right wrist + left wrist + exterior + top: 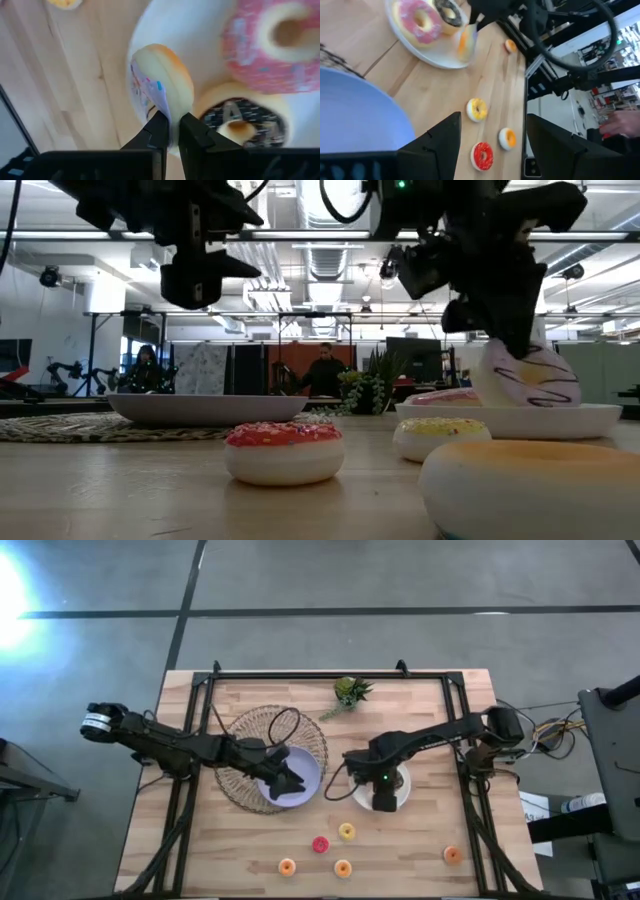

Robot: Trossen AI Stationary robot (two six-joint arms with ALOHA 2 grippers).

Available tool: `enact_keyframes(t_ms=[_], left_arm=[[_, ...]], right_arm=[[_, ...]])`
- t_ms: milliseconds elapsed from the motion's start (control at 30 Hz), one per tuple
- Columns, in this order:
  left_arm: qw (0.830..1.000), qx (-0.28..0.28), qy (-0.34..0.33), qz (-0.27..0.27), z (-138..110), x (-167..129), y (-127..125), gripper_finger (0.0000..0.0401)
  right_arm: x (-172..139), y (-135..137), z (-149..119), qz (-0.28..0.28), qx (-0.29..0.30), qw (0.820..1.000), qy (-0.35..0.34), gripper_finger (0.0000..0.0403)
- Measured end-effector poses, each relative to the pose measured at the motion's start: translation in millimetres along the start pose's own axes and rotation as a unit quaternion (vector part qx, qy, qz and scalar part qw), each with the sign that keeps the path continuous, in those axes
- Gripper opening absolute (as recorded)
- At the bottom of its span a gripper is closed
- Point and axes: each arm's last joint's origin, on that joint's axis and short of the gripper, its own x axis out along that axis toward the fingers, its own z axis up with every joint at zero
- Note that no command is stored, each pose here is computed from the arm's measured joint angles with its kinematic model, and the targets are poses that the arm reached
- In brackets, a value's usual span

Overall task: Pick & Place donuts
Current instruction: Put the large purple donut on the white plate, then put the small white donut on the purple plate

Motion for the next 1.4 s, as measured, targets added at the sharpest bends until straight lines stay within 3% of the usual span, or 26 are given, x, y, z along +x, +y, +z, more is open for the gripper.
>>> enact_keyframes(t_ms=[267,467,733,933,1133,1267,1400], left_arm=[[1.000,-0.002,0.008,0.009,-4,0,4,0.0197],[1.000,-0.001,0.007,0.010,-4,0,4,0.0197],[1.000,-0.002,0.011,0.028,-5,0,7,0.0197],[0.998,-0.009,0.035,0.049,-11,0,10,0.0197],[0.986,0.019,0.140,0.089,-52,-3,1,0.0196],[0.971,0.053,0.200,0.117,-88,-10,-18,0.0191],[0.968,0.080,0.215,0.098,-118,-15,-41,0.0184]], right_arm=[[-1,-10,-1,0.000,0.027,0.999,-0.019,0.0032],[0,-10,1,-0.003,0.027,0.999,-0.020,0.0101],[-12,-10,-4,-0.071,0.021,0.996,-0.038,0.0219],[-24,-8,-14,-0.196,-0.035,0.979,-0.036,0.0263],[-48,25,-29,-0.213,-0.168,0.952,-0.140,0.0262],[-54,37,-34,-0.219,-0.186,0.938,-0.194,0.0253],[-50,38,-34,-0.218,-0.191,0.938,-0.191,0.0249]])
